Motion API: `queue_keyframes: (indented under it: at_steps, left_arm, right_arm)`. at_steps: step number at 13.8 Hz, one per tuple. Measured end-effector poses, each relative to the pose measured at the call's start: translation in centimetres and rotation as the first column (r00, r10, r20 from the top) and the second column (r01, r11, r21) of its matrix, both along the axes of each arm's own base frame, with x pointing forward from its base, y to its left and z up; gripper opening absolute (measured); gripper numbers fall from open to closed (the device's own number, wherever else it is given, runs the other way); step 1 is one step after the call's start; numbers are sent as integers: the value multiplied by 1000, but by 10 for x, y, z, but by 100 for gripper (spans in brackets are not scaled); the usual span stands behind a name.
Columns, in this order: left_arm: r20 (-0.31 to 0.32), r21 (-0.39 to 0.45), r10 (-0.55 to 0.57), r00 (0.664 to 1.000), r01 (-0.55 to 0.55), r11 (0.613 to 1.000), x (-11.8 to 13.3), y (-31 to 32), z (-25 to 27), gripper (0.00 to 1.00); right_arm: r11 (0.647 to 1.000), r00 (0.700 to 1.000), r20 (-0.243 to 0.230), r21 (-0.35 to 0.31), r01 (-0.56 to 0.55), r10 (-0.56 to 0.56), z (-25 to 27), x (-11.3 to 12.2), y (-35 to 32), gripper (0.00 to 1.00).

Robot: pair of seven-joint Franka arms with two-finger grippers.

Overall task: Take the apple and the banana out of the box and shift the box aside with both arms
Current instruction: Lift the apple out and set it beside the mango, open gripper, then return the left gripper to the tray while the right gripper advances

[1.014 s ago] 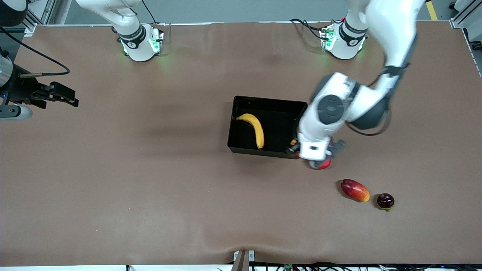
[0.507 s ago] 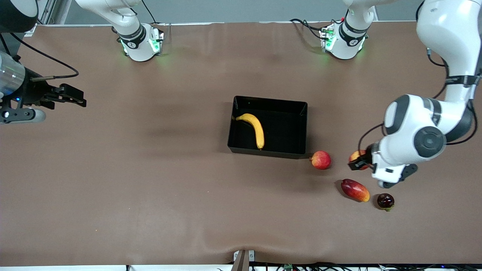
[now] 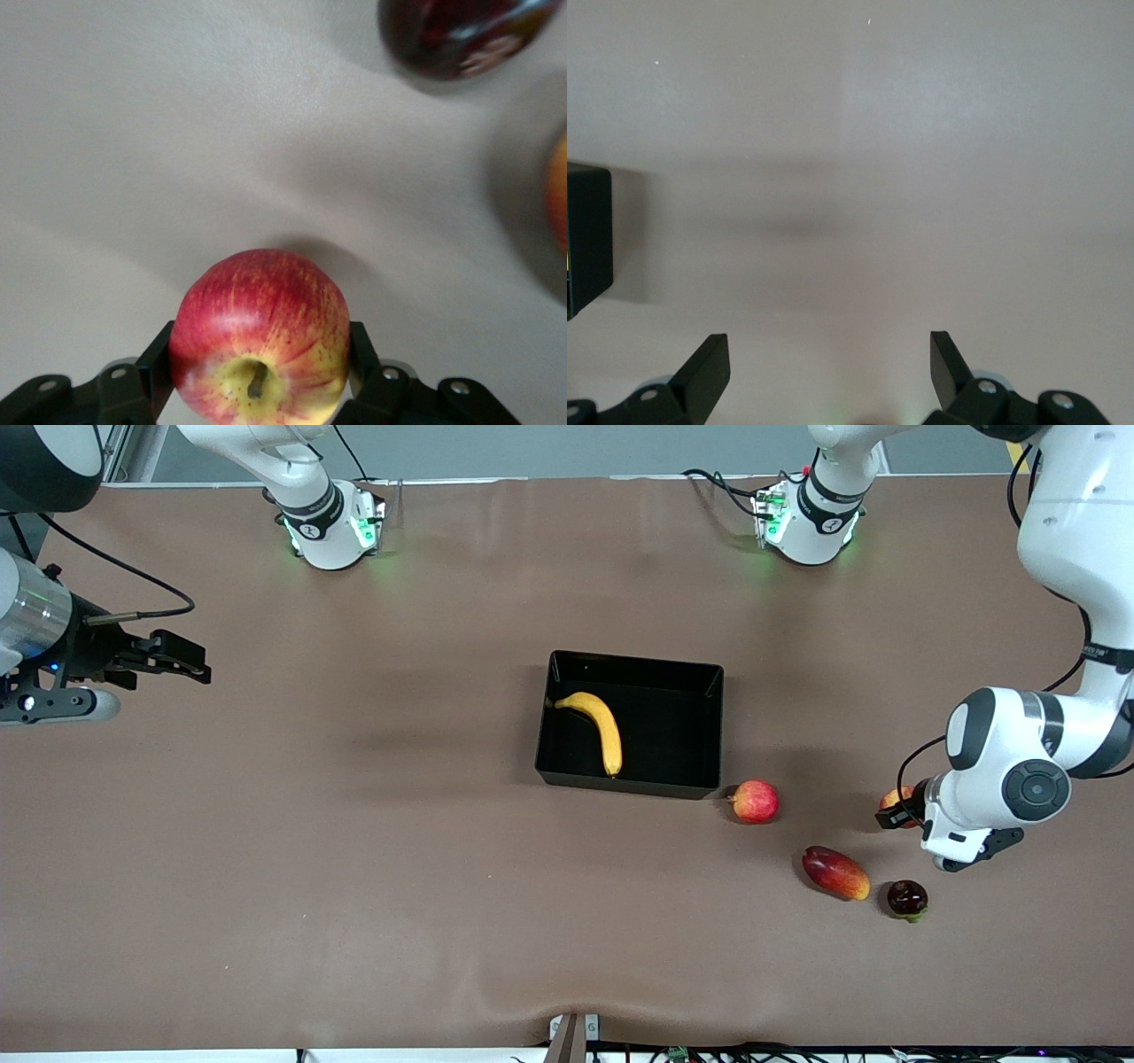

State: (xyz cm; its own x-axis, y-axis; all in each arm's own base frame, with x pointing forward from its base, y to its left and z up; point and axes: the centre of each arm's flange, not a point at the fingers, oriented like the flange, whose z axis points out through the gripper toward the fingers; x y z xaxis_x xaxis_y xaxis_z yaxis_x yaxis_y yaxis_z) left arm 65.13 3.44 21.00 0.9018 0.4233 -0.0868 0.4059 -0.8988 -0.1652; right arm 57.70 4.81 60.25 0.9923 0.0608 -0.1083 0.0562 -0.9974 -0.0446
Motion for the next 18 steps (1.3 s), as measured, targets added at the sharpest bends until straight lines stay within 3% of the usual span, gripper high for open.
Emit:
queue_keyframes:
  at_steps: [4, 7, 9, 11, 14, 18]
  left_arm:
    - [14, -9, 1, 1000, -1, 1000, -2, 7, -9, 77]
    - [29, -11, -9, 1000, 10, 1000, 1, 2, -2, 99]
    - [51, -14, -33, 998, 34, 999, 4, -15, 20, 100]
    - [58, -14, -72, 996, 73, 997, 4, -49, 57, 100]
    - [79, -34, -103, 992, 106, 994, -8, -123, 112, 100]
    - [99, -71, -231, 968, 239, 968, -42, -248, 130, 100]
  right_arm:
    - [1000, 999, 27, 2, -19, 18, 0, 4, 12, 100]
    - [998, 998, 25, 6, -56, 56, -3, 3, 35, 100]
    - [996, 996, 36, 16, -87, 86, -11, 7, 56, 100]
    - [992, 991, 39, 18, -128, 128, -28, 14, 86, 100]
    - [988, 988, -3, 12, -157, 157, -53, 16, 109, 100]
    - [990, 989, -11, 9, -144, 144, -55, 18, 101, 100]
